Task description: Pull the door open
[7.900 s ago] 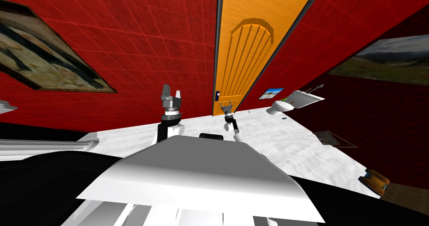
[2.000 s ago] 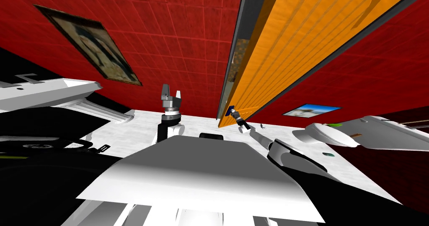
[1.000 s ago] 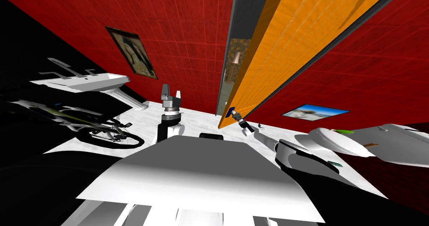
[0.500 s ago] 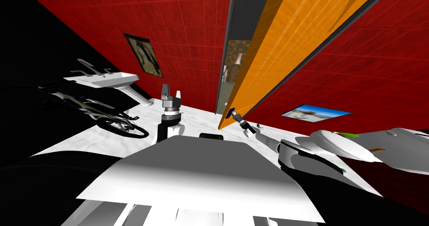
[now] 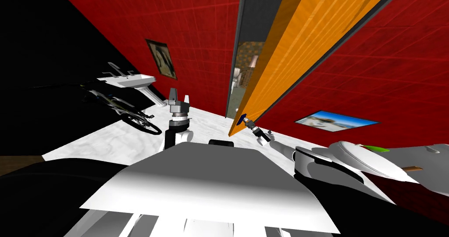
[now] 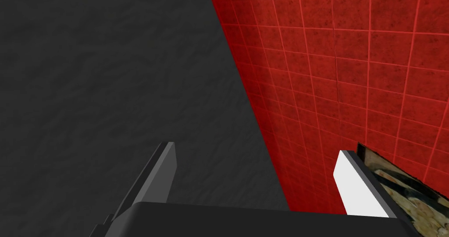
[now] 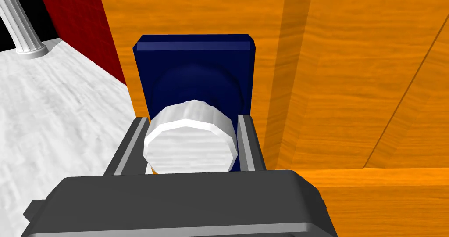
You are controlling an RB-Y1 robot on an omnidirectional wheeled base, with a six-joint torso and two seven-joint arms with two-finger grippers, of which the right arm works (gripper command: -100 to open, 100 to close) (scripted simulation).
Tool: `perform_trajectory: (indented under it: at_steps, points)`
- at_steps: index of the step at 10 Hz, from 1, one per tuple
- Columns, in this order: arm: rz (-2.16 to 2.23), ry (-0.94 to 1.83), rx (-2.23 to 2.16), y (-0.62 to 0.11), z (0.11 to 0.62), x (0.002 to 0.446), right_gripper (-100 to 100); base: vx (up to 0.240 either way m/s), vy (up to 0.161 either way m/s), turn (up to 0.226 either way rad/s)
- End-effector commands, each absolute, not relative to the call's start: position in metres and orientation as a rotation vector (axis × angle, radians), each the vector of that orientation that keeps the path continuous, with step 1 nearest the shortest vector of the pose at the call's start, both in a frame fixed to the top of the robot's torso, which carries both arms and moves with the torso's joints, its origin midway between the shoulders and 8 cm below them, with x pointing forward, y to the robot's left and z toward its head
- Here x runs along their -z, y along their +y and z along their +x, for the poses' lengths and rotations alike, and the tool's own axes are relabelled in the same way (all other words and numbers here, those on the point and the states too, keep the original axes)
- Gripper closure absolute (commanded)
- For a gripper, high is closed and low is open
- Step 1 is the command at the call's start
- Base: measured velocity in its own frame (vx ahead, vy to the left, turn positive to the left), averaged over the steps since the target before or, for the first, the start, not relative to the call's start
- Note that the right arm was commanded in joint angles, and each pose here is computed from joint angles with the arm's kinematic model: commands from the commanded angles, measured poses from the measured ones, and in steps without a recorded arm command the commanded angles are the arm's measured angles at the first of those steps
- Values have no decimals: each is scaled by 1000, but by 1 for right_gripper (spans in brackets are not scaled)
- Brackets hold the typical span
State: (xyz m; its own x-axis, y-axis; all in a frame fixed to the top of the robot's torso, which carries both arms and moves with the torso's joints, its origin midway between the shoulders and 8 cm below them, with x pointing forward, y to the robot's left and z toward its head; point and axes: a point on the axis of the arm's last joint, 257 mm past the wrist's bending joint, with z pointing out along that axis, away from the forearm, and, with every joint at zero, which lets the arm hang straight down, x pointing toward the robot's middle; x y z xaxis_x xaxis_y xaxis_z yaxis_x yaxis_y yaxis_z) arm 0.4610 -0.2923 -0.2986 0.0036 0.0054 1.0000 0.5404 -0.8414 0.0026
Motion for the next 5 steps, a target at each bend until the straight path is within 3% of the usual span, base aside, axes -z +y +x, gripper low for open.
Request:
perform_trajectory:
  at_steps: [1,4,5]
  points:
    - [-1888,-572,1887,-294,457,297,100,-176,-181,148]
    - [-1888,-581,1875,-296,453,299,100,-114,-121,94]
    - [-1884,-586,1872,-297,452,299,100,-174,-206,169]
